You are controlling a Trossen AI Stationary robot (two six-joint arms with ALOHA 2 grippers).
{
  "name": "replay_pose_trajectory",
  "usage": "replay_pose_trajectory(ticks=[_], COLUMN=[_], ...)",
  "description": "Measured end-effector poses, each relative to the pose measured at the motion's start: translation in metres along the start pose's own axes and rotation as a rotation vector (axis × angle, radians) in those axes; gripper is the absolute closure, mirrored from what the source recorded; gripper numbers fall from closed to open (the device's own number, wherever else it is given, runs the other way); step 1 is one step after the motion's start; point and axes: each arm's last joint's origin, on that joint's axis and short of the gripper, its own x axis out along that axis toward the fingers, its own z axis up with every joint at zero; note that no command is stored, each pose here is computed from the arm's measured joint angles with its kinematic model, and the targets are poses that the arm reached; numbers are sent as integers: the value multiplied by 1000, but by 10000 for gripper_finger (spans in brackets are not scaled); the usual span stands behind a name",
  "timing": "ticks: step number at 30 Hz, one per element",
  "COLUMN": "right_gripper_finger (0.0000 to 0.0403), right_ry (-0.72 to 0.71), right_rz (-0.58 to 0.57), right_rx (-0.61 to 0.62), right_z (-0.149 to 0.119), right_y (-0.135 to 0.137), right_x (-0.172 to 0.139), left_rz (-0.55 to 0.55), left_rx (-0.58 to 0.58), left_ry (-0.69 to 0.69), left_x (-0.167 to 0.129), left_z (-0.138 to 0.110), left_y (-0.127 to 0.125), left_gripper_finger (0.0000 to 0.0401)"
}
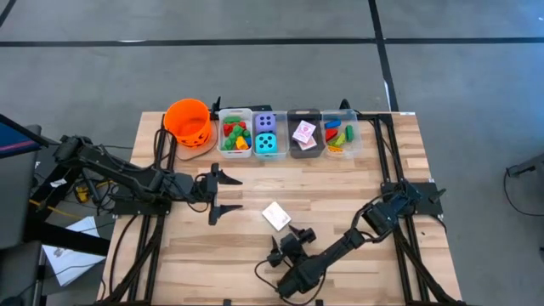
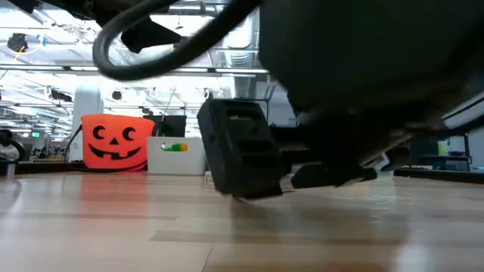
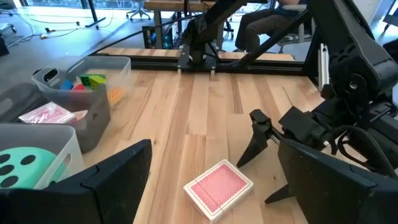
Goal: Pick & Place Toys
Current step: Put the red deck of cards into the black bin
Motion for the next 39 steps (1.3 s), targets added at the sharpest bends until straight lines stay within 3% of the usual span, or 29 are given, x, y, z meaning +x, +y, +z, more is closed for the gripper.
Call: replay_pose_trajectory(ticks=[13,23,39], right_gripper_finger=[61,15,7], right_ry=[22,53,68], right_rz=[-11,-92,-145], right_rx=[28,88,-14], right_z=[-8,-6,11], right_y=[-7,-17,-18], right_x=[4,9,39], left_rz=[0,0,5], left_rx=[0,1,13], left_ry=[0,1,31], left_x=[0,0,0], left_z=[0,0,-3], left_y=[0,0,0], left_gripper_finger=[59,59,59])
